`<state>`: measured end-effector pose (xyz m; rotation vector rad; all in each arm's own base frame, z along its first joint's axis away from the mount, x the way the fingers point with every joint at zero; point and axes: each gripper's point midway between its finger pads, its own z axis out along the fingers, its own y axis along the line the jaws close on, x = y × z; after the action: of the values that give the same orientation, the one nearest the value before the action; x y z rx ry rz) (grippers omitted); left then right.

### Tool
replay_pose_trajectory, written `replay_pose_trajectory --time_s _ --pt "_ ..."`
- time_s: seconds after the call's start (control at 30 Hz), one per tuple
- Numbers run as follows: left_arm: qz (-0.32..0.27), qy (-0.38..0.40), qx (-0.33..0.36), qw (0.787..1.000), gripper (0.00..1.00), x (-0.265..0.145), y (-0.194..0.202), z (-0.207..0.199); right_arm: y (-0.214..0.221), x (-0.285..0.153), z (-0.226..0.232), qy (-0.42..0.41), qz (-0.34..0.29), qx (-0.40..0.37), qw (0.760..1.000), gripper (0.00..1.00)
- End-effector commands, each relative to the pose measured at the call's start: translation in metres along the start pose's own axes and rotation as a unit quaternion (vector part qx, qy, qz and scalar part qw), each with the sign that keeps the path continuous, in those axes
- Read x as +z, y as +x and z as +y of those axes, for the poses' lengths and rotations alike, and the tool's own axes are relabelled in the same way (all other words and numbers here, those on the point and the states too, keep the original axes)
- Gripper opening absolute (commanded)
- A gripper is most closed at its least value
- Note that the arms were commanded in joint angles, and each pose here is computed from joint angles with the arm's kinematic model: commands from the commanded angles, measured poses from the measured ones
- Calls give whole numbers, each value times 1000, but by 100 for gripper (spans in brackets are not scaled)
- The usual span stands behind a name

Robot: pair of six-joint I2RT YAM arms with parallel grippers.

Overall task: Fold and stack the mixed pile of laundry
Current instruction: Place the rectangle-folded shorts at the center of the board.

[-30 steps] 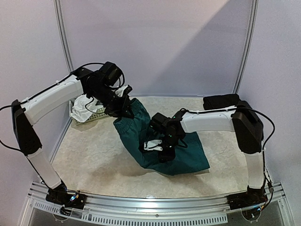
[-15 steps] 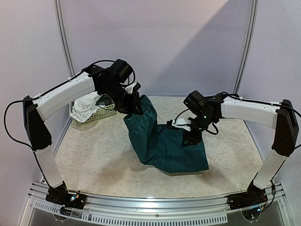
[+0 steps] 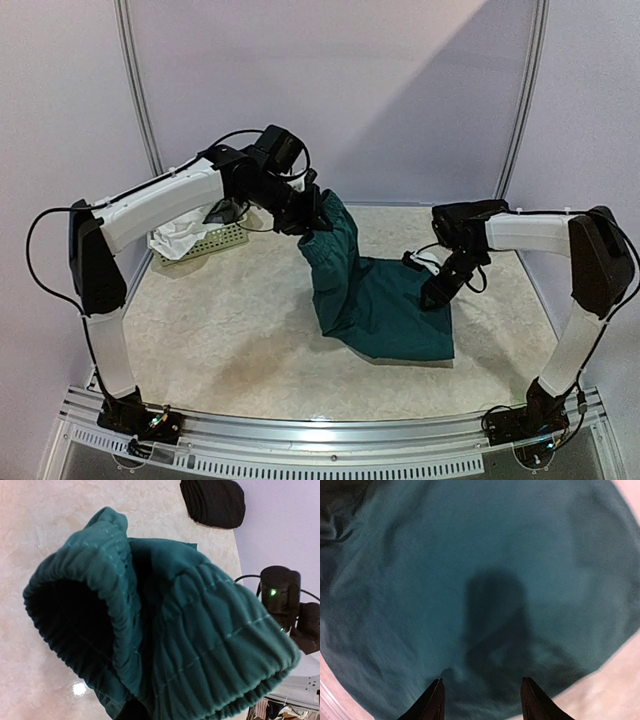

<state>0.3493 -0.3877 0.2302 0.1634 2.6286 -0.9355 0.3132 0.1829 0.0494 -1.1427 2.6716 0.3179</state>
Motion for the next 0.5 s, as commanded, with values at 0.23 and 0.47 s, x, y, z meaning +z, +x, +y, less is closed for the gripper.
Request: replay_pose_trajectory --time_s 0.23,0.47 --pt "-26 73 -1 997 0 57 -16 -65 10 22 5 -56 17 49 997 52" --pt "-22 87 -2 996 0 89 -14 -79 17 1 -7 -65 13 87 994 52"
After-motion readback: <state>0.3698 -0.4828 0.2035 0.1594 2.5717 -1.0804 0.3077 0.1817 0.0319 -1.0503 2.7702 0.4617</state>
